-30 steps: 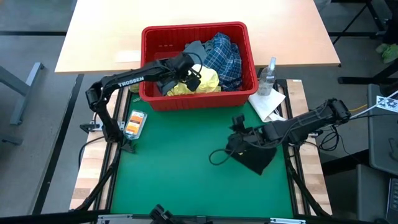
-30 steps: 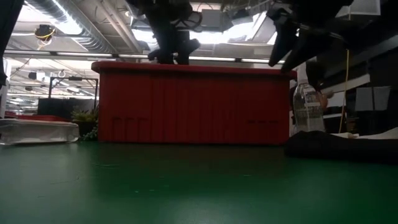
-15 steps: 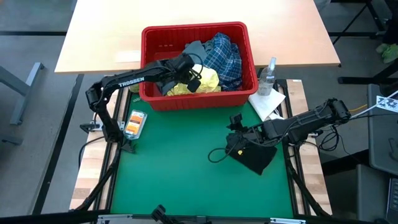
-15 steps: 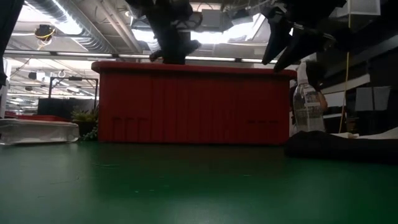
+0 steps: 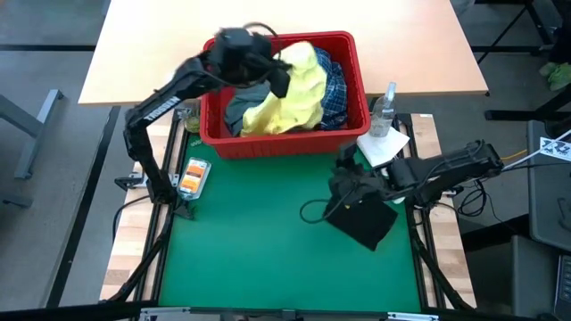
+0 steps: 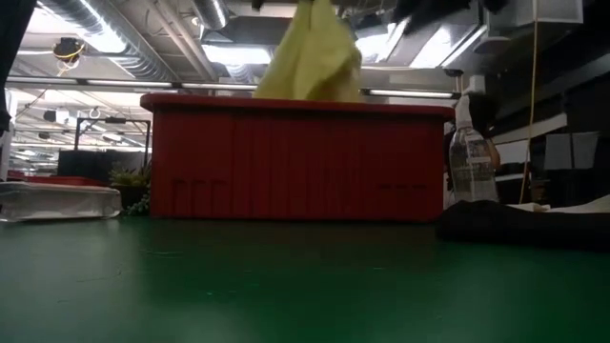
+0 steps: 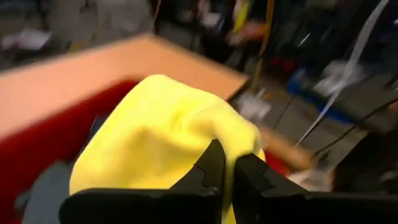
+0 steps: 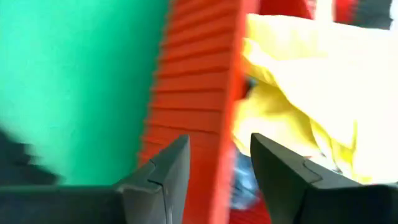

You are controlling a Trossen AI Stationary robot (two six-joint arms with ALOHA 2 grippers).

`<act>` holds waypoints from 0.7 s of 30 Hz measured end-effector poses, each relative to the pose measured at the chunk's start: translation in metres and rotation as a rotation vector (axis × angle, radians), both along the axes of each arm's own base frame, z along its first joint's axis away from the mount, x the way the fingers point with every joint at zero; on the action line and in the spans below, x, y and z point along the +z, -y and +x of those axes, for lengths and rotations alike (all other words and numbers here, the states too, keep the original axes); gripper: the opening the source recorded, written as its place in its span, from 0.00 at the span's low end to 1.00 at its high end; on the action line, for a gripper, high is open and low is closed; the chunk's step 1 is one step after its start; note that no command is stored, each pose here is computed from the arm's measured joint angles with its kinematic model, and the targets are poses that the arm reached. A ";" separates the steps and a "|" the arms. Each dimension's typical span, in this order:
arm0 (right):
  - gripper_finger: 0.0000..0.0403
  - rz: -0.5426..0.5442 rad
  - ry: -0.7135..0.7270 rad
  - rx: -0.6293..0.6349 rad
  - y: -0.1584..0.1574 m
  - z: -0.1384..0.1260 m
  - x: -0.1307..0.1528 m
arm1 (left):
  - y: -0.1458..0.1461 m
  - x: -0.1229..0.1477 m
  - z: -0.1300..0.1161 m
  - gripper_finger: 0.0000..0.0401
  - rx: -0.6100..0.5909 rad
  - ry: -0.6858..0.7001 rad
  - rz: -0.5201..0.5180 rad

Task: Fold Laundry from Bin
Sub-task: Fold the yellow shirt

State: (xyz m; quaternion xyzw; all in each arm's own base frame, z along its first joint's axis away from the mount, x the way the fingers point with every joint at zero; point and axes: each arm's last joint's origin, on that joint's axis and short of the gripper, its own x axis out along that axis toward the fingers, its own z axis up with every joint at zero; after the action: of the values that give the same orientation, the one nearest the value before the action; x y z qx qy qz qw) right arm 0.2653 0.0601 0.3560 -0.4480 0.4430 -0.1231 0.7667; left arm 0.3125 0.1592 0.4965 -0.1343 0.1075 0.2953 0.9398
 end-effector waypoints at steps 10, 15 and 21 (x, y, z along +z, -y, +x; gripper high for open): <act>0.42 -0.090 0.172 -0.014 0.012 -0.032 0.081 | 0.048 0.062 -0.029 0.01 -0.108 0.231 0.102; 0.42 -0.061 0.297 -0.003 0.021 -0.061 0.113 | 0.065 0.063 -0.032 0.01 -0.164 0.205 0.086; 0.42 -0.020 0.380 0.048 0.025 -0.079 0.128 | 0.084 0.061 -0.026 0.01 -0.314 0.193 0.057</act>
State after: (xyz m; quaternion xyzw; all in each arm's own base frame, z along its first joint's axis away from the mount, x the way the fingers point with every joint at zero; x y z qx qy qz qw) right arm 0.1864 0.0346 0.4836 -0.4348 0.2784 -0.1915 0.8347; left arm 0.2867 0.0753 0.5571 -0.1169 0.0278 0.1335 0.9837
